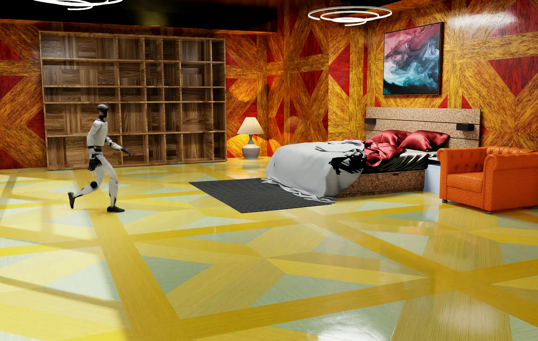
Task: Move towards the armchair
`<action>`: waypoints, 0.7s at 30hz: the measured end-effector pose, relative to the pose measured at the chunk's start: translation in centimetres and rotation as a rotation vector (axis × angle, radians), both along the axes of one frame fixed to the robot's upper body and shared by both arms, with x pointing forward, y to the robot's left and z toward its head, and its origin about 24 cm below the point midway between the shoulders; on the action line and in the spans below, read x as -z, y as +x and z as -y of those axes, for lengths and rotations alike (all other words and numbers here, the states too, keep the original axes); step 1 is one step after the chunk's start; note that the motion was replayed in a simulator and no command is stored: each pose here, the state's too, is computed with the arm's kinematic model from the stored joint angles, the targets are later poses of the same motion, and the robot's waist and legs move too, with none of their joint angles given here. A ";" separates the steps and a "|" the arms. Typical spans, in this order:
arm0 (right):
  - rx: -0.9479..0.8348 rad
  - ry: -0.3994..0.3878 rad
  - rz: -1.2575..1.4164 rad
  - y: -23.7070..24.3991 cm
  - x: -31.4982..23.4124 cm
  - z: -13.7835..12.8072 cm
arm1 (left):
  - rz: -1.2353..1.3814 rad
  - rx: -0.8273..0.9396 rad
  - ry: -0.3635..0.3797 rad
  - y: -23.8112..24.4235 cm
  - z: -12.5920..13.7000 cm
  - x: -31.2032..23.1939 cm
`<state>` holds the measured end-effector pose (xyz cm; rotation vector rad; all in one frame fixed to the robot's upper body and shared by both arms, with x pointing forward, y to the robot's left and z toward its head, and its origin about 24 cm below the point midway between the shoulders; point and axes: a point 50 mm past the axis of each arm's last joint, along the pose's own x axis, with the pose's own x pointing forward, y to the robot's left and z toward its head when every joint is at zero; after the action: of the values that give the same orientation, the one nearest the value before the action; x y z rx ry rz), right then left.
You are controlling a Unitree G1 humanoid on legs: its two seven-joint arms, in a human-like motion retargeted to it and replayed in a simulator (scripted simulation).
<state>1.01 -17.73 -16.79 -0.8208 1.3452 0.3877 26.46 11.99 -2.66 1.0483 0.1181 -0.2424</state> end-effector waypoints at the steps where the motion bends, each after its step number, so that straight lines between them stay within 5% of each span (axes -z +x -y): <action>1: -0.034 0.016 0.006 1.5 0.1 -0.2 | -0.155 -0.038 0.072 -1.7 -1.0 2.9; 3: -0.133 -0.035 0.141 6.7 -0.7 0.1 | -0.553 -0.082 0.248 -7.1 -3.1 9.1; 6: -0.176 -0.079 0.556 16.1 -4.5 0.2 | -1.104 0.128 0.473 -17.5 -6.3 14.1; 7: -0.201 -0.047 0.700 19.3 -6.7 -0.4 | -1.190 0.125 0.454 -20.1 -7.3 14.4; 10: -0.309 -0.002 1.091 26.2 -14.0 -1.8 | -1.167 -0.263 0.315 -25.3 -10.2 14.1; 14: -0.161 -0.064 1.138 25.1 -14.3 0.3 | -1.350 -0.332 0.349 -28.9 -9.9 14.4; 16: -0.186 -0.090 0.923 21.9 -10.8 1.2 | -1.287 -0.190 0.283 -24.3 -8.0 14.8; 18: -0.350 -0.109 0.601 17.9 -6.6 1.4 | -0.918 -0.164 0.237 -15.9 -6.0 13.3; 21: -0.734 -0.038 -0.037 9.1 -1.4 1.5 | -0.349 -0.200 0.006 -5.2 -2.0 7.3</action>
<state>10.07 -19.21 -15.34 -1.3369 1.0474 0.9516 21.22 14.01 -9.96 0.9845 0.5361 -0.2421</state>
